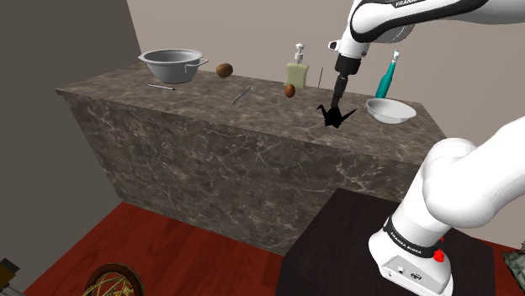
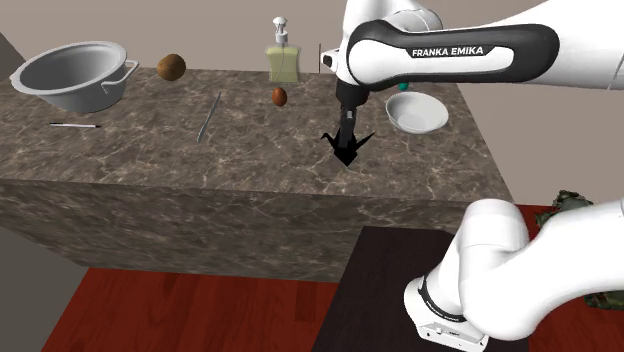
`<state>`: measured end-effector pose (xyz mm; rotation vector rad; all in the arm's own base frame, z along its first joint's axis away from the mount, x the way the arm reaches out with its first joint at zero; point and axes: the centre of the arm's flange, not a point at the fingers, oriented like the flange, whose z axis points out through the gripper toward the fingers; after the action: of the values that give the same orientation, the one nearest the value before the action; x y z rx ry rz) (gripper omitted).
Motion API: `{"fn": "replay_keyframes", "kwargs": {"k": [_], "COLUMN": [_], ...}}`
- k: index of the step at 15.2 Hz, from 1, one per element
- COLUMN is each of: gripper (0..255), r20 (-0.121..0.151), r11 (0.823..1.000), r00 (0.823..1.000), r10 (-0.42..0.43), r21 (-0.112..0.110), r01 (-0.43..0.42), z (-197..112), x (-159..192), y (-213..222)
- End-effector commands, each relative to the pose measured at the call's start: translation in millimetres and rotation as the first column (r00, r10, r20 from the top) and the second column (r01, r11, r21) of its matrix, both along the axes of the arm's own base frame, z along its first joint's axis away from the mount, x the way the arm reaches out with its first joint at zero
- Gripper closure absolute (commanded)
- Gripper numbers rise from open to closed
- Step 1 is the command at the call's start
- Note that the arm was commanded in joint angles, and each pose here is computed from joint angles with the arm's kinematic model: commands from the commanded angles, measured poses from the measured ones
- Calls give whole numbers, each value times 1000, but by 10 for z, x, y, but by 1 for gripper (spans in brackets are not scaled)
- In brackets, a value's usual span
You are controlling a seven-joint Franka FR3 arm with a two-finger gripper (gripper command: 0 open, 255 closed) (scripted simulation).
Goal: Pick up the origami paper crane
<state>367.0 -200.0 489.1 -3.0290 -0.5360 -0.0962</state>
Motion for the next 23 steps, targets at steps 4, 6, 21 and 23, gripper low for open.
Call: {"fn": "replay_keyframes", "kwargs": {"k": [4, 6, 21, 23], "gripper": [0, 0, 255, 255], "r20": [38, 38, 38, 38], "r11": [994, 994, 994, 994], "r00": [994, 994, 994, 994], "r10": [106, 106, 105, 105], "r21": [6, 6, 6, 6], "r01": [-106, -106, -106, -106], "z": [-260, -366, -616, -554], "x": [314, 314, 303, 313], "y": [-322, -322, -325, -322]}}
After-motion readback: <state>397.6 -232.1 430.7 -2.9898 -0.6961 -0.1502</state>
